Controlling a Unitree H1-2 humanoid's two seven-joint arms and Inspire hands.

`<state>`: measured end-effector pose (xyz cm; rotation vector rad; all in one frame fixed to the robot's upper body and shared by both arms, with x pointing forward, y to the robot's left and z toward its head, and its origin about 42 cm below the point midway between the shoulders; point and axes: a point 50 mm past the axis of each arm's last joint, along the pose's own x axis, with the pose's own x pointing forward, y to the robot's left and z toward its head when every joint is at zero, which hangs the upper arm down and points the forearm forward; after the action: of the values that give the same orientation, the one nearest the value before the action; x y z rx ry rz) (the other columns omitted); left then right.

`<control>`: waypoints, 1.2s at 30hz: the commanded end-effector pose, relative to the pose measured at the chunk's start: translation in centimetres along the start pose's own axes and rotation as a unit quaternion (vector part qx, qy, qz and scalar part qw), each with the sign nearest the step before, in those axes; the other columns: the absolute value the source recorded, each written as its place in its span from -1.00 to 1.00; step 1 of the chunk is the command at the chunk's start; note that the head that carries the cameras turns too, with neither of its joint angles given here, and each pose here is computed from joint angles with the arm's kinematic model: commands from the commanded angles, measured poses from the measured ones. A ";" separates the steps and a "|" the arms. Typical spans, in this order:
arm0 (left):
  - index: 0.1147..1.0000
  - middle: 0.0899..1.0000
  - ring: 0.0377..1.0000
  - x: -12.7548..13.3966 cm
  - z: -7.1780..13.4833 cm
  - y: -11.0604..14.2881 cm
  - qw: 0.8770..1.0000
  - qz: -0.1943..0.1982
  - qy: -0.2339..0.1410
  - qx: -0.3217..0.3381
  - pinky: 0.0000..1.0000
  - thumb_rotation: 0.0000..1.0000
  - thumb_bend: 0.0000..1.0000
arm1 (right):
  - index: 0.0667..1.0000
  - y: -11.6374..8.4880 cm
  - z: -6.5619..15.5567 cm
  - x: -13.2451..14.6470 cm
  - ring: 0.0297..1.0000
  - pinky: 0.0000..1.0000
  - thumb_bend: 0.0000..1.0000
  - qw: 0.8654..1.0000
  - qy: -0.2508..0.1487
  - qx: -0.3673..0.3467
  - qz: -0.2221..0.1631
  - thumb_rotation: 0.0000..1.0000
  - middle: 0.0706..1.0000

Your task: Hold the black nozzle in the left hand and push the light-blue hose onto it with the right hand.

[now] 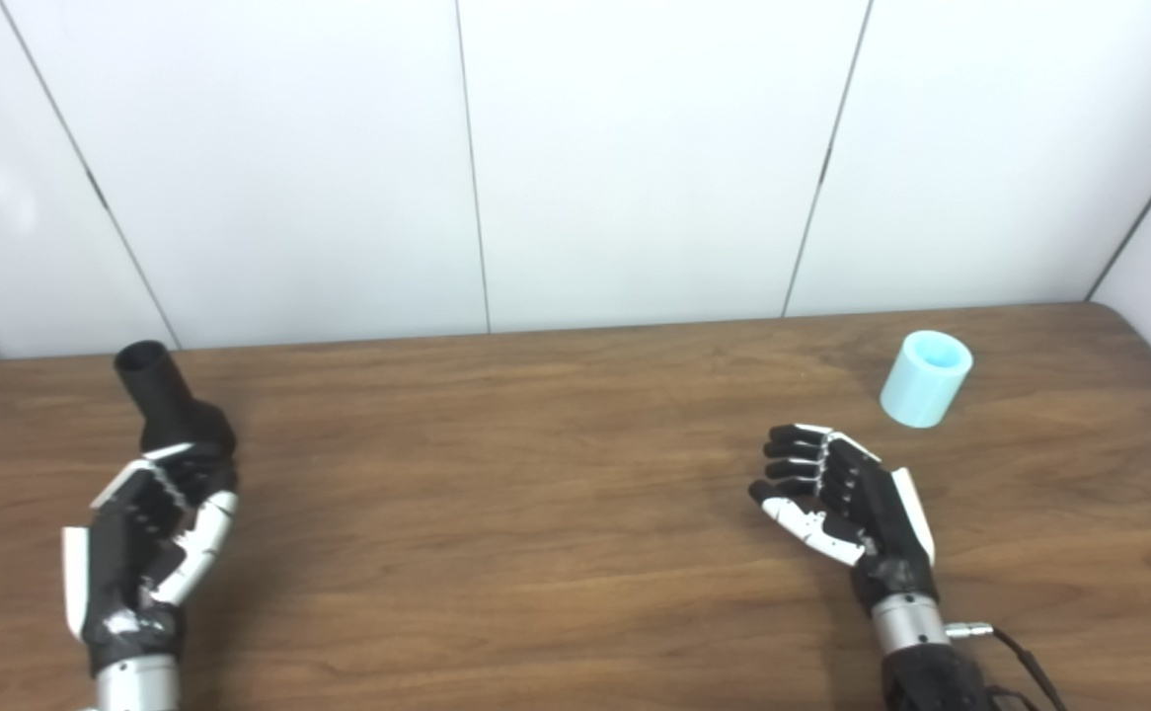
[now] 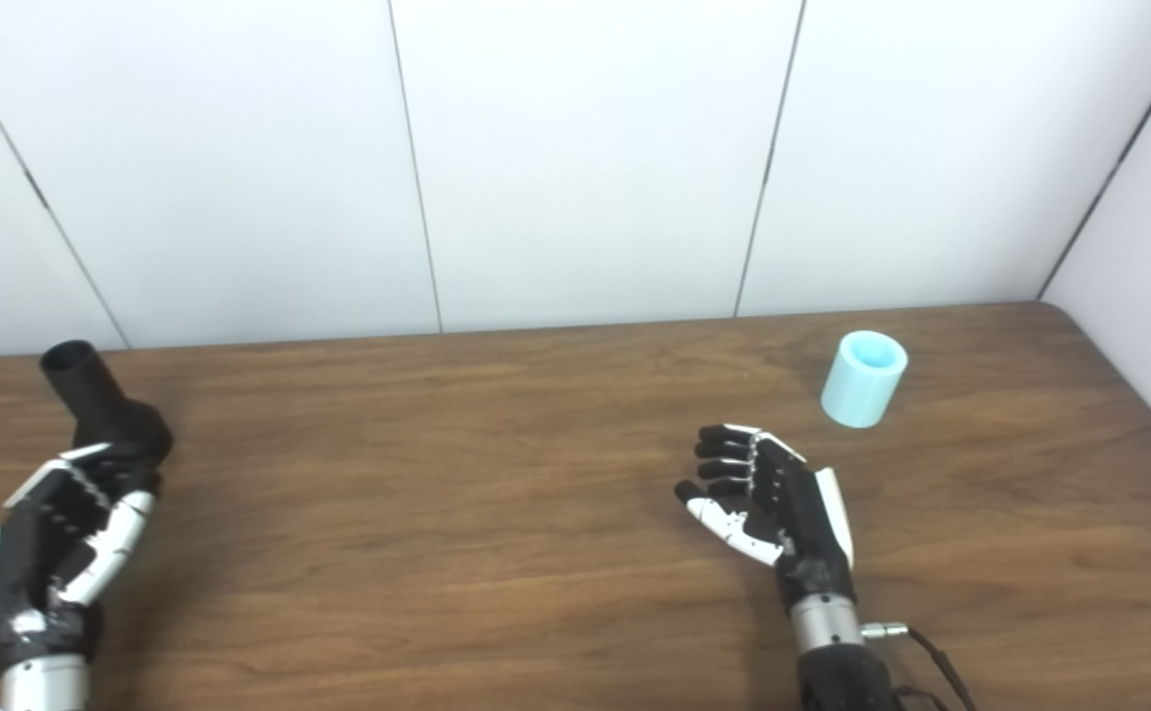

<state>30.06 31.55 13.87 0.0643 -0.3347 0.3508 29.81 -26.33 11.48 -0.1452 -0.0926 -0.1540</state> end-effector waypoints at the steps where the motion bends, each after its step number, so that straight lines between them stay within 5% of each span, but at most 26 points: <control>1: -0.14 0.01 0.06 0.9 0.9 0.5 0.999 0.028 -0.031 0.002 0.03 -0.86 0.01 | 0.22 -0.7 -0.1 0.1 0.19 0.06 -0.32 1.000 -0.002 0.003 0.007 -0.96 0.22; 9: -0.15 0.05 0.07 0.9 1.6 0.7 0.989 0.131 -0.036 0.057 0.04 -0.86 0.02 | 0.27 -2.4 -0.6 0.7 0.24 0.12 -0.32 1.000 0.007 0.015 0.004 -0.99 0.28; 13: -0.15 0.02 -0.01 1.2 1.7 -0.1 0.986 0.145 -0.035 0.073 -0.03 -0.86 0.02 | 0.32 -3.6 -0.7 1.2 0.28 0.17 -0.36 1.000 0.009 0.024 0.006 -1.00 0.31; 21: -0.14 0.18 0.15 2.2 2.5 -2.2 0.982 0.155 -0.025 0.100 -0.01 -0.86 0.02 | 0.32 -5.9 -1.0 2.3 0.29 0.17 -0.36 1.000 0.005 0.010 -0.002 -1.00 0.33; 25: 0.27 0.38 -0.23 2.4 2.5 -2.7 0.986 0.137 0.006 0.095 -0.36 -0.69 0.54 | 0.35 -6.6 -1.1 2.4 0.32 0.20 -0.36 1.000 0.020 0.018 -0.003 -1.00 0.35; 28: 0.43 0.52 0.35 2.6 2.4 -2.8 0.986 0.121 0.023 0.112 0.10 -0.62 0.82 | 0.33 -6.9 -1.1 2.5 0.31 0.18 -0.34 1.000 0.019 0.018 0.000 -0.93 0.34; 30: 0.55 0.62 0.54 2.8 2.3 -2.8 0.986 0.103 0.038 0.128 0.27 -0.54 0.92 | 0.28 -7.0 -1.0 2.5 0.27 0.12 -0.32 1.000 0.015 0.014 0.002 -0.82 0.31; 33: 0.66 0.69 0.68 3.4 2.2 -2.6 0.985 0.080 0.051 0.144 0.54 -0.50 0.99 | 0.24 -7.1 -1.1 2.7 0.24 0.09 -0.33 1.000 0.009 0.007 0.006 -0.76 0.28; 36: 0.69 0.70 0.70 4.0 2.0 -2.5 0.983 0.069 0.054 0.159 0.58 -0.45 1.00 | 0.24 -7.1 -1.2 2.7 0.23 0.09 -0.35 1.000 0.008 0.010 0.006 -0.74 0.27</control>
<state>32.50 30.22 15.04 0.3132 -0.1010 0.5471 31.50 -32.35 11.44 -0.1032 -0.0854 -0.1106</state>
